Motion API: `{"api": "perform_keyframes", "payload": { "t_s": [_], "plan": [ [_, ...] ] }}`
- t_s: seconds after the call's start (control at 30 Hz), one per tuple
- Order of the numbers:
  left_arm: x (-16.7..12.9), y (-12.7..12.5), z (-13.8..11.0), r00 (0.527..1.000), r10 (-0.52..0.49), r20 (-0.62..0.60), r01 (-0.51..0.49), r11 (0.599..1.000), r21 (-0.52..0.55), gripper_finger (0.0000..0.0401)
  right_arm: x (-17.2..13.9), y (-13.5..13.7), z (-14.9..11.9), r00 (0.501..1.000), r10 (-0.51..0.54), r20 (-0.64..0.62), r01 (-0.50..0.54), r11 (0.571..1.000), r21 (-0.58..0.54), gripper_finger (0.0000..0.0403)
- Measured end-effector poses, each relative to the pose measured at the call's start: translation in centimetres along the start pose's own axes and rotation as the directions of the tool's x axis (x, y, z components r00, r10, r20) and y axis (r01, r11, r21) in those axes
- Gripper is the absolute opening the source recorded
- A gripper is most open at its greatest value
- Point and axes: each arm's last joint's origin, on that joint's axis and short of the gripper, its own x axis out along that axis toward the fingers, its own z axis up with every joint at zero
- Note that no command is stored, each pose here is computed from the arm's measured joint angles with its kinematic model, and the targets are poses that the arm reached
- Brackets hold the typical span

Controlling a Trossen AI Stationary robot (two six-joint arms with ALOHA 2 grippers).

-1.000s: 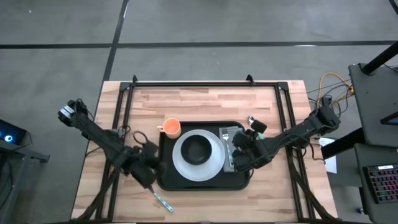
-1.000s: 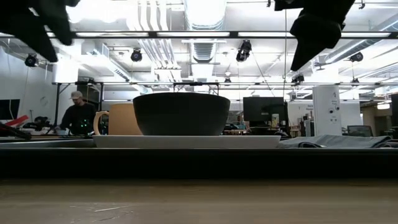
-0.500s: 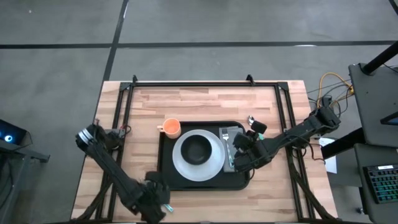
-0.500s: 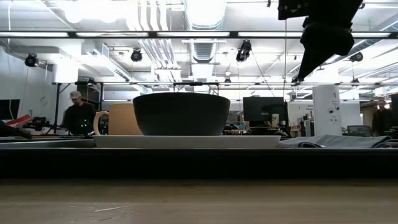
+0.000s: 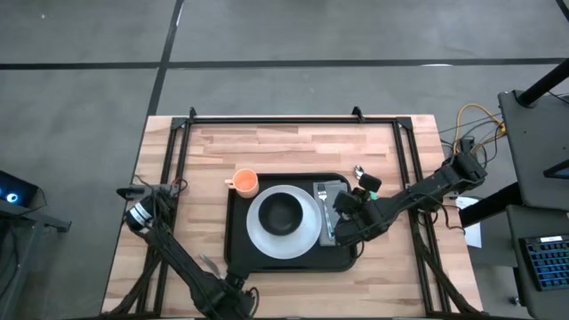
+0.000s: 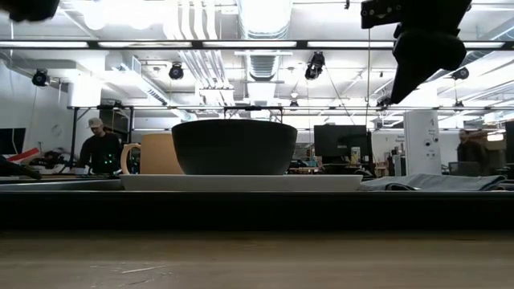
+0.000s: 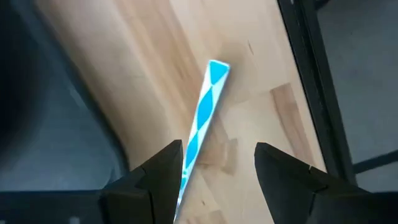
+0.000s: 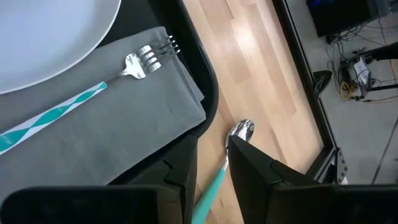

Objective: Set up tray
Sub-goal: Put the blue spoon on the gray napkin to the right of the blue knife

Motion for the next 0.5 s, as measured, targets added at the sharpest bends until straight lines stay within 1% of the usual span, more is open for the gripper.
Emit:
{"api": "perform_keyframes", "payload": {
  "t_s": [0.13, 0.27, 0.43, 0.5],
  "plan": [
    [1.4, 0.1, -0.5, 0.999, -0.032, -0.007, 0.032, 0.998, 0.046, 0.018, 0.0, 0.0, 0.0, 1.0, 0.003, 0.0, -0.003, 1.0, 0.012, 0.008],
    [3.0, 0.5, -1.0, 0.999, -0.048, -0.019, 0.049, 0.997, 0.062, 0.018, 0.0, 0.0, 0.0, 1.0, 0.005, 0.0, -0.005, 1.0, 0.02, 0.008],
    [3.4, 1.1, -0.7, 0.999, -0.046, -0.004, 0.046, 0.996, 0.081, 0.018, 0.0, 0.1, 0.0, 0.999, 0.028, -0.023, -0.027, 0.999, 0.028, 0.008],
    [3.4, 1.2, -0.4, 0.998, -0.056, 0.025, 0.053, 0.994, 0.096, 0.018, 0.0, 0.2, 0.0, 0.999, 0.034, -0.027, -0.033, 0.999, 0.03, 0.008]
  ]
}}
